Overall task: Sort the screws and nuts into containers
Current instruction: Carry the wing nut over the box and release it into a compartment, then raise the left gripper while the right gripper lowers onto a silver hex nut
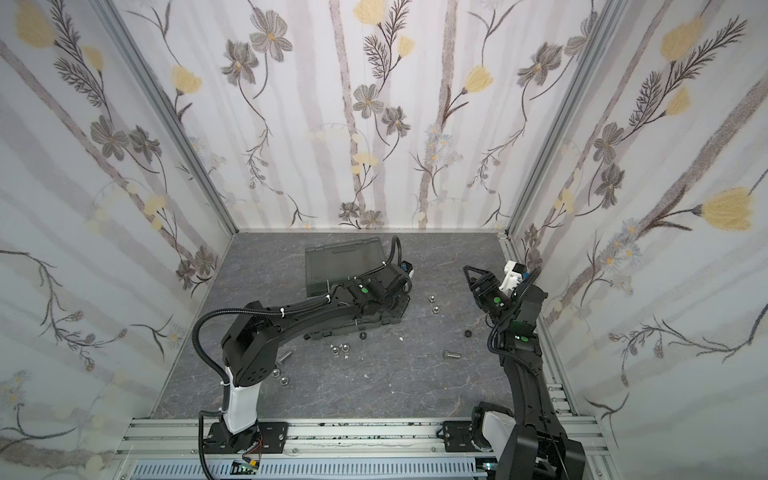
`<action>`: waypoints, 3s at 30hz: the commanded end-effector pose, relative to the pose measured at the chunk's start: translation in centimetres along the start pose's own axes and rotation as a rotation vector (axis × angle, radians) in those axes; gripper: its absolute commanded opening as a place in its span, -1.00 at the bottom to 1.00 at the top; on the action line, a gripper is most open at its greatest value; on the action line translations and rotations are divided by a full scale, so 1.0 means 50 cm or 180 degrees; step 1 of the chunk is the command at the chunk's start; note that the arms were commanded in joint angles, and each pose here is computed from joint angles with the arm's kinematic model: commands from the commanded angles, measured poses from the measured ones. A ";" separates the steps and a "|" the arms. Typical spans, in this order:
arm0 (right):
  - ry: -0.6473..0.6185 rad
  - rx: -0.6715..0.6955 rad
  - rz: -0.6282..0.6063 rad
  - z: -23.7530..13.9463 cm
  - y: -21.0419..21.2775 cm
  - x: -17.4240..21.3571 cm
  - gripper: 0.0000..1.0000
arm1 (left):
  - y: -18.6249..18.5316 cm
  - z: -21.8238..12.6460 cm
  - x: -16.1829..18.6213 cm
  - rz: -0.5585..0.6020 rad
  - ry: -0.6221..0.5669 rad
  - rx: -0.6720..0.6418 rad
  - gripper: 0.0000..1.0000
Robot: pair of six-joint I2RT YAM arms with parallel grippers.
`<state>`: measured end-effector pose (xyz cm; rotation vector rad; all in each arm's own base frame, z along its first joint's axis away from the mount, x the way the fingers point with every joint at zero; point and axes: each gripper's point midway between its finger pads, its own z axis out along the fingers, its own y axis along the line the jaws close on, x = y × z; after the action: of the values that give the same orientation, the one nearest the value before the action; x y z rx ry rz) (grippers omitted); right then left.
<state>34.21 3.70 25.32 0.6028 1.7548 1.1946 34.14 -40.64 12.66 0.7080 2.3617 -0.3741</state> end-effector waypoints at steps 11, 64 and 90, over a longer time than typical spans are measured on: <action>0.0236 0.0031 -0.0160 0.033 -0.013 0.063 0.36 | 0.130 -0.029 0.005 -0.0583 -0.0124 -0.0044 -0.75; 0.1078 0.2295 -0.1976 0.146 -0.250 0.158 0.04 | 0.230 -0.267 0.058 -0.1254 -0.0670 -0.0140 0.86; 0.1587 0.2740 -0.2048 0.178 -0.375 0.220 0.01 | 0.265 -0.325 0.217 -0.1512 -0.0625 -0.0322 1.00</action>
<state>38.03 8.78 2.67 0.1629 2.6302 0.1125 26.60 -18.90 16.76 0.0839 2.3320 -0.4902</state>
